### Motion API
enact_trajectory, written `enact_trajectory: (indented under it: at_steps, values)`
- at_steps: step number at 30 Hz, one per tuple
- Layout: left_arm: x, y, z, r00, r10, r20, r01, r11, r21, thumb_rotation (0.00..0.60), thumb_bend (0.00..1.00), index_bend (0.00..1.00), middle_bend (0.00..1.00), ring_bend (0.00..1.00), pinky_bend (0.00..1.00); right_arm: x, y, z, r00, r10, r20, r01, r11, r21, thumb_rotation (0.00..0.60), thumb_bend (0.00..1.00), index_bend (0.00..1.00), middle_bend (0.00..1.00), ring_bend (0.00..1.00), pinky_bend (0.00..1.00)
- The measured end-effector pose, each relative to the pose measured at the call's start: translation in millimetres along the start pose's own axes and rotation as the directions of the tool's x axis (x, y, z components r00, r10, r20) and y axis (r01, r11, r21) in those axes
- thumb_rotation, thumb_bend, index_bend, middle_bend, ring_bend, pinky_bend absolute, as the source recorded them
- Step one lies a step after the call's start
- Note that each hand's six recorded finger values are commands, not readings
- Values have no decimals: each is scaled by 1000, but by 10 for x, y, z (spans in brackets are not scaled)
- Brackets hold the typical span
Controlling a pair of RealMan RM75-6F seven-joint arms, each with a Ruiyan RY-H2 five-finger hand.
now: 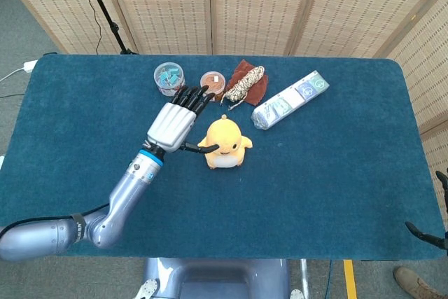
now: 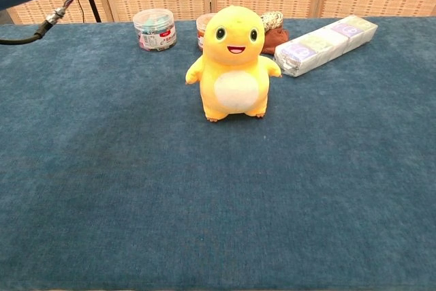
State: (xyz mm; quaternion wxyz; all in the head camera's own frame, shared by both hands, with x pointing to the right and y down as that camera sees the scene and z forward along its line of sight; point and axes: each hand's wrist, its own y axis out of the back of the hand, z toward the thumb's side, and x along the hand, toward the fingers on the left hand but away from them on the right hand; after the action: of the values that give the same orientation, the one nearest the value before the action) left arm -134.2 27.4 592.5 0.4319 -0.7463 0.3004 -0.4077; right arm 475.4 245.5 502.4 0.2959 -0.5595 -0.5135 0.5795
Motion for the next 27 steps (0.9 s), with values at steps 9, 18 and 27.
enact_trajectory:
  at_steps: [9,18,27]
  values:
    - [401,-299,197,998,-50,25,50,999,6,141,0,0,0,0,0,-44,32,-79,1000,1,25,0,1000,-11,600,0,0,0,0,0]
    - [715,-536,514,993,-90,79,90,996,12,137,0,0,0,0,0,-22,104,-97,999,-22,34,22,1000,-18,600,0,0,0,0,0]
    - [903,-746,728,988,-123,96,121,992,21,135,0,0,0,0,0,-21,126,-147,999,-20,47,21,1000,-22,600,0,0,0,0,0]
